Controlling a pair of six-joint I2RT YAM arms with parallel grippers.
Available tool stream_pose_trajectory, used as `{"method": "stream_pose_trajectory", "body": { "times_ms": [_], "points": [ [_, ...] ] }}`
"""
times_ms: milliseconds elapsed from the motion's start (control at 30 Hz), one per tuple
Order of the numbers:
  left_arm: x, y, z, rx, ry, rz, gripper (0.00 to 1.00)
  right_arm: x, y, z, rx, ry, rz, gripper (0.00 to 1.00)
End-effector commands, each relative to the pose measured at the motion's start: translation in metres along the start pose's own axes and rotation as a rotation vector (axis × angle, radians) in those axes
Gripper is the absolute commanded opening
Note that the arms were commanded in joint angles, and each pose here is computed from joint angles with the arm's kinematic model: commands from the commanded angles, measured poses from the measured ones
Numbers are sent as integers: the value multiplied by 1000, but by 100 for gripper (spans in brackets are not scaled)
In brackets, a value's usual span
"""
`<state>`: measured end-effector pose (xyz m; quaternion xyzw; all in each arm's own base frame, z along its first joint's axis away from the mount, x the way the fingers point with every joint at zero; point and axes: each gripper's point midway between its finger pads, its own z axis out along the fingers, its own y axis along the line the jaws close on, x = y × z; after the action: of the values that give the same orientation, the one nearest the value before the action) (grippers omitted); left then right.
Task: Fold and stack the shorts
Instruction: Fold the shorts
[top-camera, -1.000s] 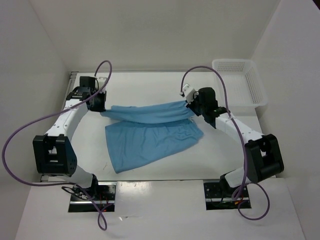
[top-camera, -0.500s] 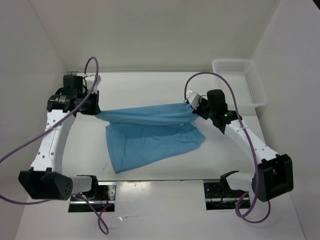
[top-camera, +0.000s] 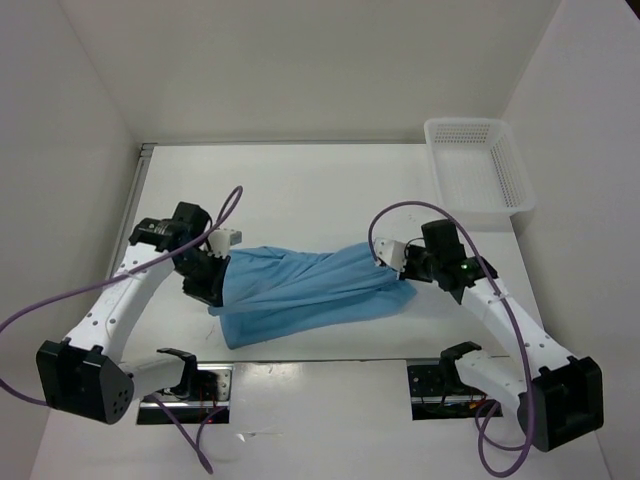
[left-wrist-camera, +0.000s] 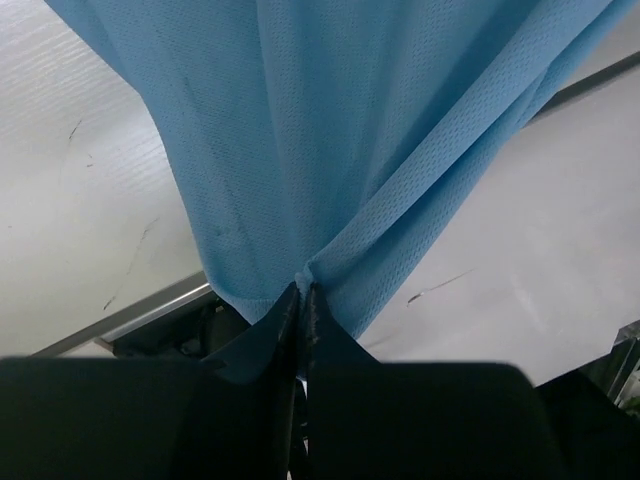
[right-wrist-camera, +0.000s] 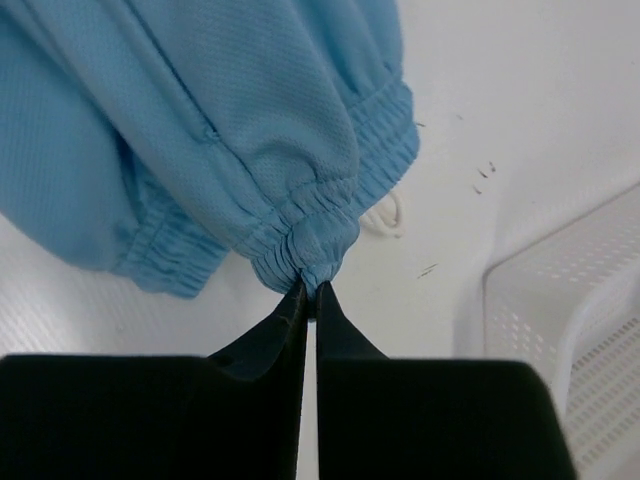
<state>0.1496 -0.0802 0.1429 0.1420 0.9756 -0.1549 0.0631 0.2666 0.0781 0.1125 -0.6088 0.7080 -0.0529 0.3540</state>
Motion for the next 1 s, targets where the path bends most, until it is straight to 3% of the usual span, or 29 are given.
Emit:
{"method": "stream_pose_trajectory", "body": {
  "times_ms": [0,33,67,100,133,200,267,367,433,600,667,700,967],
  "points": [
    [11,-10,-3,39,30,10,7,19,28,-8,-102,64,-147,9],
    [11,-10,-3,39,30,10,8,23,30,-9,-116,83,-162,14],
    [12,-12,-2,42,45,19,16,28,38,-12,-145,93,-189,25],
    [14,-12,-2,43,53,17,27,32,41,-15,-143,103,-207,42],
    [14,-14,-2,44,56,25,40,34,45,-17,-151,105,-221,65],
    [15,-15,0,46,68,31,53,31,45,-25,-131,85,-237,80],
    [15,-15,0,46,68,31,56,27,46,-29,-121,67,-238,91],
    [15,-12,0,33,69,32,57,5,27,-48,-50,1,-211,92],
    [9,-10,3,24,60,35,57,-13,6,-60,28,-46,-136,88],
    [-69,65,21,-285,-189,20,56,-50,-16,-46,50,-191,23,70],
    [-96,70,18,-294,-255,21,55,-51,-17,-25,11,-159,23,62],
    [-103,72,27,-283,-232,17,55,-48,-19,-18,11,-139,35,60],
    [-161,95,72,-297,-239,17,55,-37,-22,11,8,-96,23,55]
  ]
}}
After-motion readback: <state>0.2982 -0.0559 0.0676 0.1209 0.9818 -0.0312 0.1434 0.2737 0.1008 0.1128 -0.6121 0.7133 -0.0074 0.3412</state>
